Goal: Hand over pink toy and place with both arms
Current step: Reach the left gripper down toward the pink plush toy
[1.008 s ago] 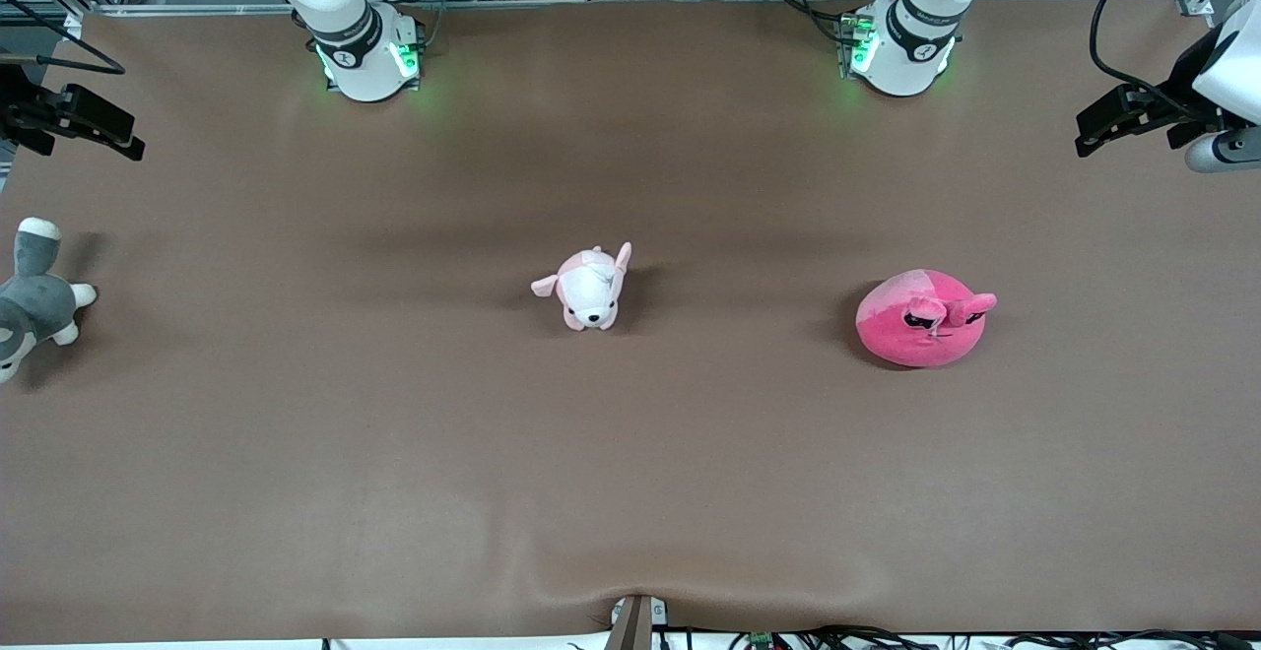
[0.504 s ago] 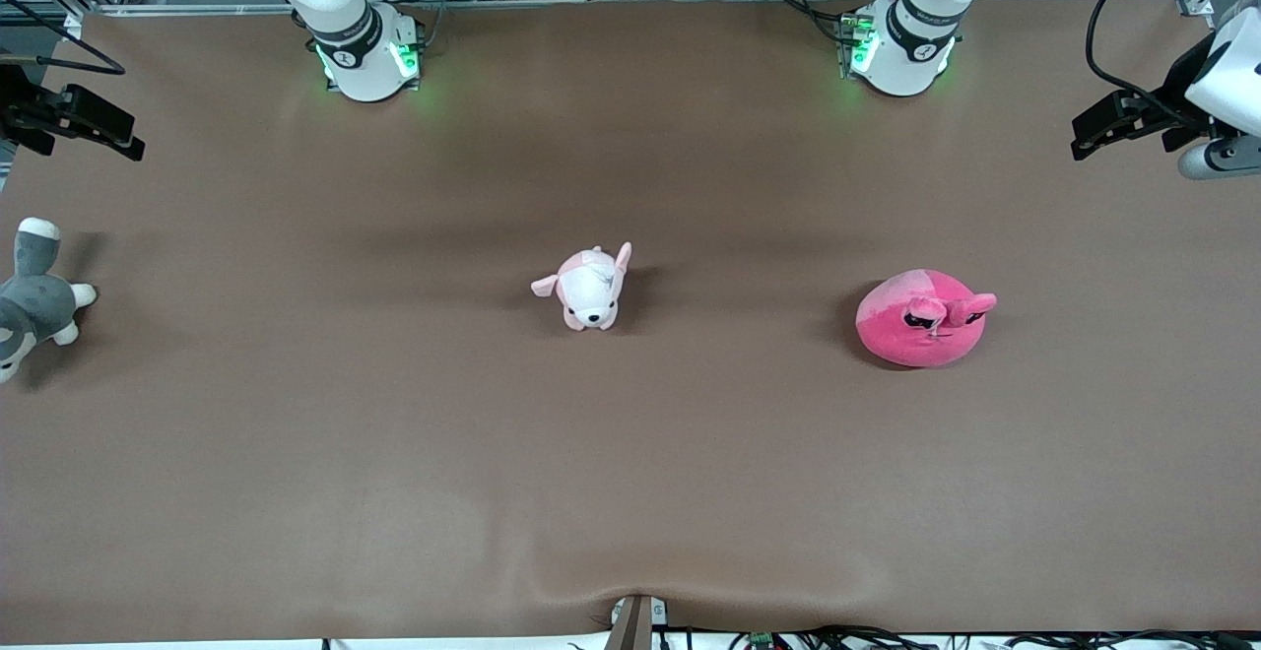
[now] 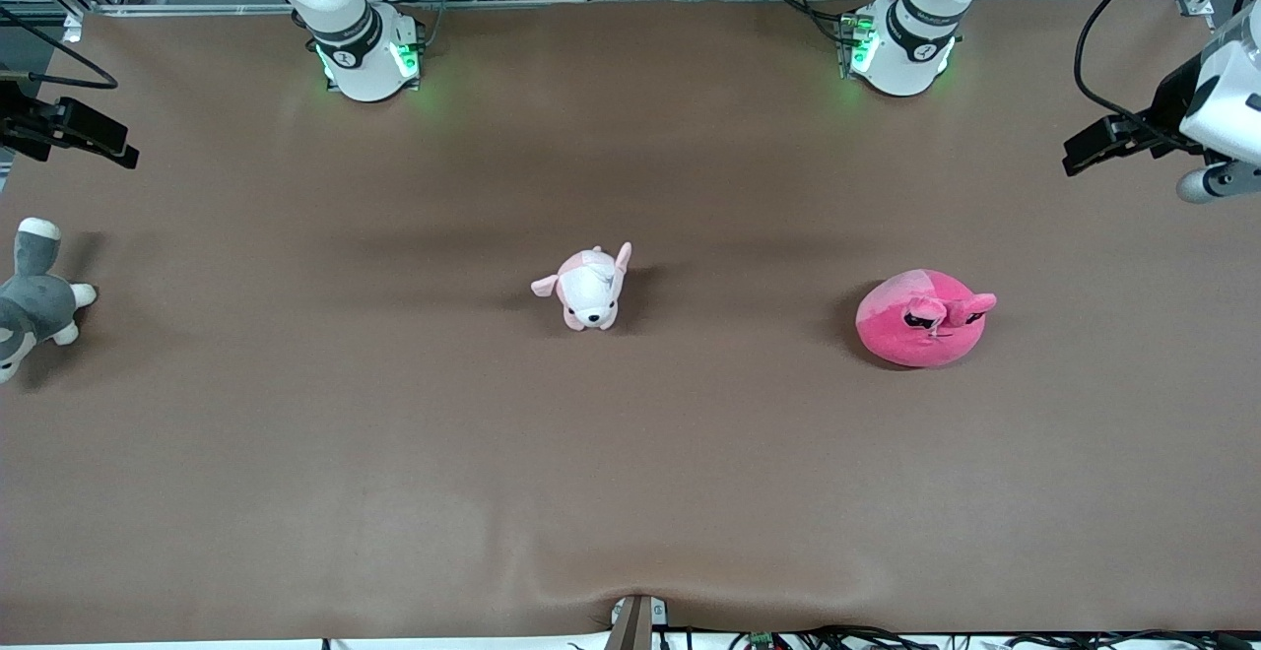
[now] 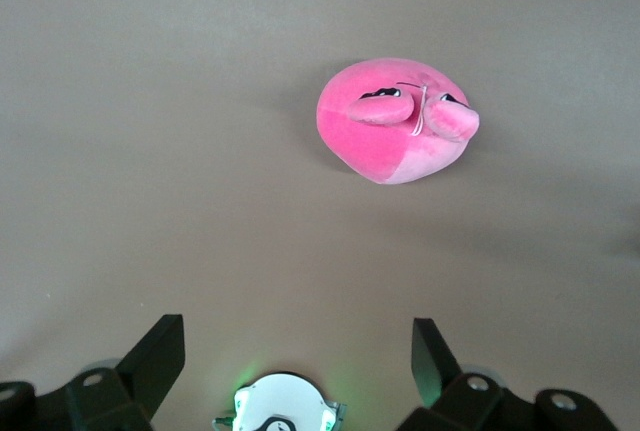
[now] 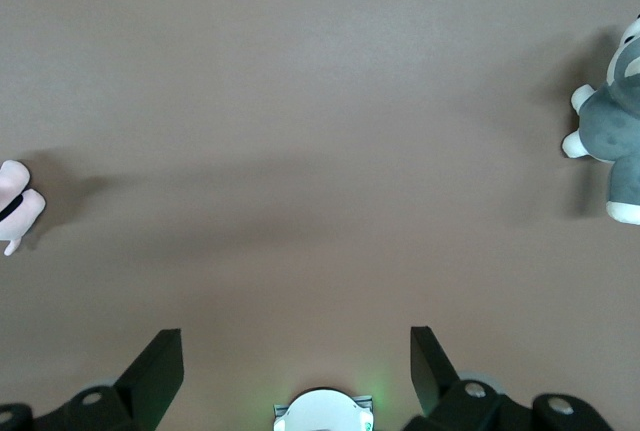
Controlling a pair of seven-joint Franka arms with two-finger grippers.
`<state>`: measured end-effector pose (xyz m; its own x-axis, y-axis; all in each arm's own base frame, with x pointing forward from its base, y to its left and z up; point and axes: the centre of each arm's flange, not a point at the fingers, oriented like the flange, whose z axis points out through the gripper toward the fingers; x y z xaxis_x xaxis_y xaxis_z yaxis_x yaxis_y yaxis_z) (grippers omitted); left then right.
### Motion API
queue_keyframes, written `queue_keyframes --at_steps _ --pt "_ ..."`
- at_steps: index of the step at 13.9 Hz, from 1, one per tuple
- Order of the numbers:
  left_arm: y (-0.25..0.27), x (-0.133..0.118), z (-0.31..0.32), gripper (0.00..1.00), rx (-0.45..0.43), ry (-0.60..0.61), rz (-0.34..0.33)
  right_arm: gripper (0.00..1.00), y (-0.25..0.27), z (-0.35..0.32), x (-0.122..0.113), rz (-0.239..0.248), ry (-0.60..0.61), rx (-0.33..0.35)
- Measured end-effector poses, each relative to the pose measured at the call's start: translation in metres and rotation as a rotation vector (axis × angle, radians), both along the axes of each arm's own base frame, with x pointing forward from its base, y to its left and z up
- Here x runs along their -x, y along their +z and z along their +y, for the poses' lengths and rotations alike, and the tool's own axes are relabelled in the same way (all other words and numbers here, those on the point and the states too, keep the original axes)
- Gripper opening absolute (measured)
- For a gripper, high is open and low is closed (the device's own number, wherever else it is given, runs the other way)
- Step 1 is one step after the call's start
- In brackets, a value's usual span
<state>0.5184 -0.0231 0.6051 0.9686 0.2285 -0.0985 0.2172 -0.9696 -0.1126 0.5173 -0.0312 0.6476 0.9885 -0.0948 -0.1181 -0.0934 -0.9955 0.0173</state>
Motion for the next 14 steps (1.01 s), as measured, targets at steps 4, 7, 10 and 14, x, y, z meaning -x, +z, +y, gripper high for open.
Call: queue_keyframes --at_steps 4,7,10,14 --pt "-0.03 -0.018 -0.001 1.0 -0.012 0.154 0.027 1.0 -0.002 -0.002 -0.001 0.004 -0.004 0.0" --pt "-0.039 -0.025 -0.009 1.0 0.039 0.347 0.024 1.0 -0.003 -0.002 -0.002 0.006 -0.005 0.0" --pt "-0.047 -0.028 -0.01 1.0 0.035 0.556 0.037 1.0 -0.004 -0.003 -0.002 0.007 -0.006 0.0" --pt "-0.066 -0.036 -0.017 1.0 0.035 0.809 0.085 1.0 -0.005 -0.003 -0.003 0.009 -0.008 0.0"
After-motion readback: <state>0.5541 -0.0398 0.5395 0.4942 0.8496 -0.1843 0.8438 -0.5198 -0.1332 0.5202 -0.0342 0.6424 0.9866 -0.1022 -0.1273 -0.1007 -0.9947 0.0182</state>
